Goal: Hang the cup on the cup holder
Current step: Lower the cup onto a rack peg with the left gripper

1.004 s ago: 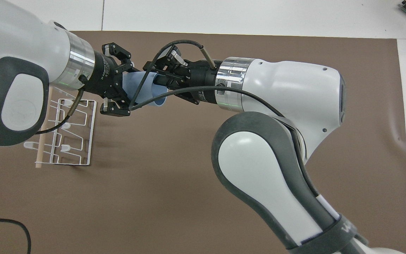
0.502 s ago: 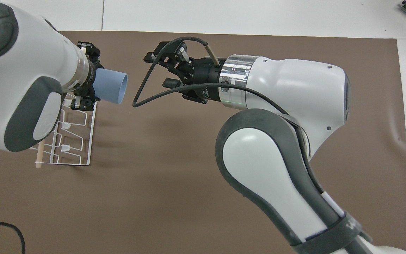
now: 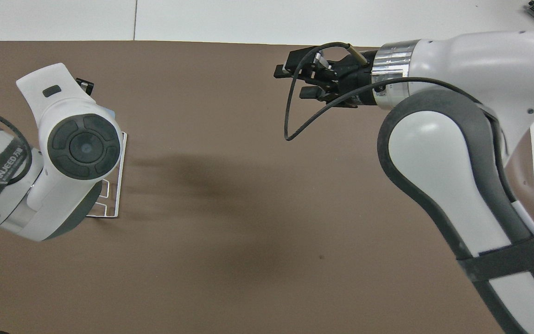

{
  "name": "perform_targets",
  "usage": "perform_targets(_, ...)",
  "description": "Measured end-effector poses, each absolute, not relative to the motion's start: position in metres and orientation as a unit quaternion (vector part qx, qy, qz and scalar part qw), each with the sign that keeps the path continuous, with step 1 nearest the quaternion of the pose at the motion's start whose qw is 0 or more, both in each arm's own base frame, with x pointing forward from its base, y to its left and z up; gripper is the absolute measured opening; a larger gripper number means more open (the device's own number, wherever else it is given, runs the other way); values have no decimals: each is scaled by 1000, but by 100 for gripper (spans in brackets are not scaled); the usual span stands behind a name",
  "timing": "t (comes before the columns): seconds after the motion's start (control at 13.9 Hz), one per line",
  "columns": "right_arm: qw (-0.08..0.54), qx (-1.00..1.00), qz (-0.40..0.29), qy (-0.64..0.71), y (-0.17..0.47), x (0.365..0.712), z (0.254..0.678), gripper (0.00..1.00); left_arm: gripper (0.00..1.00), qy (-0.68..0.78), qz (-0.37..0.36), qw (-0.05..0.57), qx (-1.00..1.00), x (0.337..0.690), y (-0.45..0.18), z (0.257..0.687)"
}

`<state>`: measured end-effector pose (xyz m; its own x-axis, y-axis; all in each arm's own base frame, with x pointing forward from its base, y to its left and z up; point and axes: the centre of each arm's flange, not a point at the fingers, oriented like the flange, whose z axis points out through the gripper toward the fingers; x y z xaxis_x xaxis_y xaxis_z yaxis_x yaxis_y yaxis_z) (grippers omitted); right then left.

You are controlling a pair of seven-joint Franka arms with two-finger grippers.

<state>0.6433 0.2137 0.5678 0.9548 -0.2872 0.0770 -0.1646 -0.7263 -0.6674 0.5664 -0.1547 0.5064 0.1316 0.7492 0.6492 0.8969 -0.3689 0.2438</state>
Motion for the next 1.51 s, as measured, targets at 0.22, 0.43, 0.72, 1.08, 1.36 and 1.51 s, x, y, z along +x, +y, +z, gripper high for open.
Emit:
perform_targets(0.22, 225, -967, -103, 66, 193, 643, 571, 76, 80, -532, -417, 140, -723, 565, -135, 483)
perform_targets(0.43, 123, -987, -101, 29, 179, 637, 577, 76, 80, -518, -433, 159, -720, 562, -124, 465)
perform_targets(0.72, 59, -995, -77, 26, 142, 623, 599, 77, 80, -498, -427, 160, -737, 552, -127, 442)
perform_targets(1.08, 21, -999, -29, 8, 88, 601, 635, 77, 79, -495, -428, 156, -740, 547, -126, 441)
perform_targets(1.36, 0, -1000, -16, 2, 70, 586, 653, 82, 100, -495, -432, 154, -738, 547, -124, 445)
perform_targets(1.51, -3, -1000, -3, 10, 59, 584, 650, 94, 100, -488, -434, 155, -741, 548, -125, 448)
